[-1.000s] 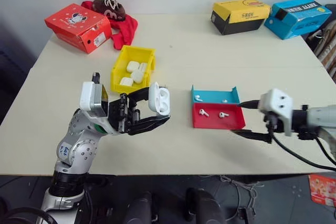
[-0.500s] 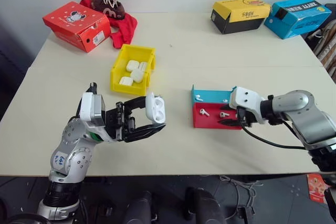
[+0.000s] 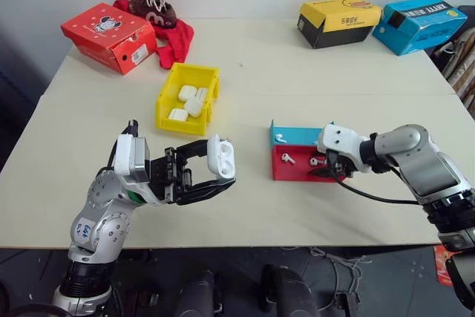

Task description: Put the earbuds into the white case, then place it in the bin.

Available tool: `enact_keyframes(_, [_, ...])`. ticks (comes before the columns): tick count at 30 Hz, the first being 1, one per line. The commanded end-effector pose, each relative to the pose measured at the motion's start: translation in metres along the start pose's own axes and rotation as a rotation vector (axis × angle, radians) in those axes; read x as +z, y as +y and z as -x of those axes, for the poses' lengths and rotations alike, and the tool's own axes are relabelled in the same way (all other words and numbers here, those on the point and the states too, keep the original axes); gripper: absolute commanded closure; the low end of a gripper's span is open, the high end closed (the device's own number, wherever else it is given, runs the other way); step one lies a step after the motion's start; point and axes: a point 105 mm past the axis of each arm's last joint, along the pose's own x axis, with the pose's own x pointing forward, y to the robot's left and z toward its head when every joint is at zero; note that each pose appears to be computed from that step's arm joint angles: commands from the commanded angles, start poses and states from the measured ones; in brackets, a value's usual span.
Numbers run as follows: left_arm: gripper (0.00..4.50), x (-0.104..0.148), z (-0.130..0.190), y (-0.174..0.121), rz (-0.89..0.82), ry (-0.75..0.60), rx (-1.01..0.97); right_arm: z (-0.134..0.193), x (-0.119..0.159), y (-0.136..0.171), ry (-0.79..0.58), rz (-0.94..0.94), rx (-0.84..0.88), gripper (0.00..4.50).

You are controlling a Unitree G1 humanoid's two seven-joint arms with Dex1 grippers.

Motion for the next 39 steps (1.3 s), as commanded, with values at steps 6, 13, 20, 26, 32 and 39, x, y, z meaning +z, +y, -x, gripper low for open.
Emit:
enact_keyframes(6, [1.70, 0.0071, -0.0006, -0.0041, -0.034, -0.005, -0.017, 0.0010, -0.0007, -0.0005, 0.024, -0.001, 0.027, 2.04])
enact_keyframes(13, [1.70, 0.0062, 0.0023, -0.0042, -0.032, -0.004, -0.004, -0.0012, -0.0034, -0.0019, 0.025, -0.011, 0.019, 2.23])
enact_keyframes(20, [1.70, 0.0073, 0.0031, -0.0038, -0.037, -0.007, -0.002, -0.0014, -0.0058, -0.0044, 0.030, -0.014, 0.003, 3.64])
enact_keyframes(26, [1.70, 0.0073, 0.0039, -0.0039, -0.036, 0.001, -0.005, -0.0007, -0.0066, -0.0053, 0.030, -0.007, 0.003, 3.64])
enact_keyframes(32, [1.70, 0.0070, 0.0044, -0.0029, -0.035, 0.004, -0.007, -0.0008, -0.0060, -0.0064, 0.014, -0.004, 0.000, 3.64])
enact_keyframes(39, [1.70, 0.0063, 0.0043, -0.0027, -0.031, 0.006, -0.012, -0.0012, -0.0031, -0.0088, -0.028, 0.007, -0.015, 3.64])
